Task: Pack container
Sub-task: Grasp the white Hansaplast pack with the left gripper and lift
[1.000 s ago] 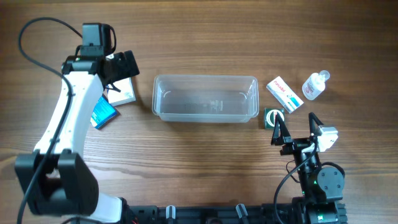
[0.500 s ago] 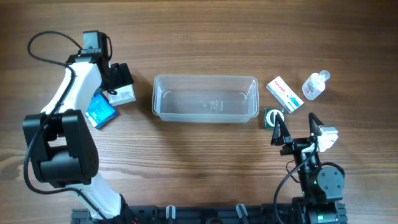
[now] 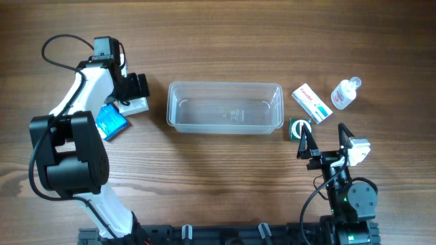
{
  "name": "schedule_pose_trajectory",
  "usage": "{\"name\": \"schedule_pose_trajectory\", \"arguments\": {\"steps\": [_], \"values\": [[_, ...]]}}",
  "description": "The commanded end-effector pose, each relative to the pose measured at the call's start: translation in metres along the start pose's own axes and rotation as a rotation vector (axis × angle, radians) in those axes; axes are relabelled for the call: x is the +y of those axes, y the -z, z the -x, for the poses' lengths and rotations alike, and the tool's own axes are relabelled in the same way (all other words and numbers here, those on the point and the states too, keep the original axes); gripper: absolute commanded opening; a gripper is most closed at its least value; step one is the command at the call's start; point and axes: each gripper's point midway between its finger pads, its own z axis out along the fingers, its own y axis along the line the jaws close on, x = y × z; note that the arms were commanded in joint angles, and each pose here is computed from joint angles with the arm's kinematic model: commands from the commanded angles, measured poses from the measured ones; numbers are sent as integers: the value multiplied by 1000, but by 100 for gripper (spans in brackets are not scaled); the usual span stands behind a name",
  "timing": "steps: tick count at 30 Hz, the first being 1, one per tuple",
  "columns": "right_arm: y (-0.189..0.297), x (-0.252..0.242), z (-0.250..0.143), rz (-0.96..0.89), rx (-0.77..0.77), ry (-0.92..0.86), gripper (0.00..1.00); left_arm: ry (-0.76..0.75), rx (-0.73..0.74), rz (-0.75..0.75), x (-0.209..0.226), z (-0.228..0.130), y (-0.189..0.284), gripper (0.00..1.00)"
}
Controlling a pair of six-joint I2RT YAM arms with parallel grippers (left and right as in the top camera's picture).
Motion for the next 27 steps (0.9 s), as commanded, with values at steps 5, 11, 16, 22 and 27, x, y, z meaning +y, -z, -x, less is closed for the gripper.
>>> {"name": "schedule_pose_trajectory", "arguments": {"steps": [5, 11, 16, 22, 27], "values": [[0, 2, 0, 12, -3, -8, 100, -21, -4, -19, -3, -3, -11, 99], [0, 2, 0, 12, -3, -8, 100, -21, -2, -26, -4, -5, -17, 95], [0, 2, 0, 12, -3, -8, 100, -21, 11, -69, -11, -8, -20, 84], [0, 2, 0, 12, -3, -8, 100, -21, 10, -66, -11, -8, -20, 68], [0, 2, 0, 12, -2, -8, 100, -21, -6, -67, -11, -1, -14, 67]]}}
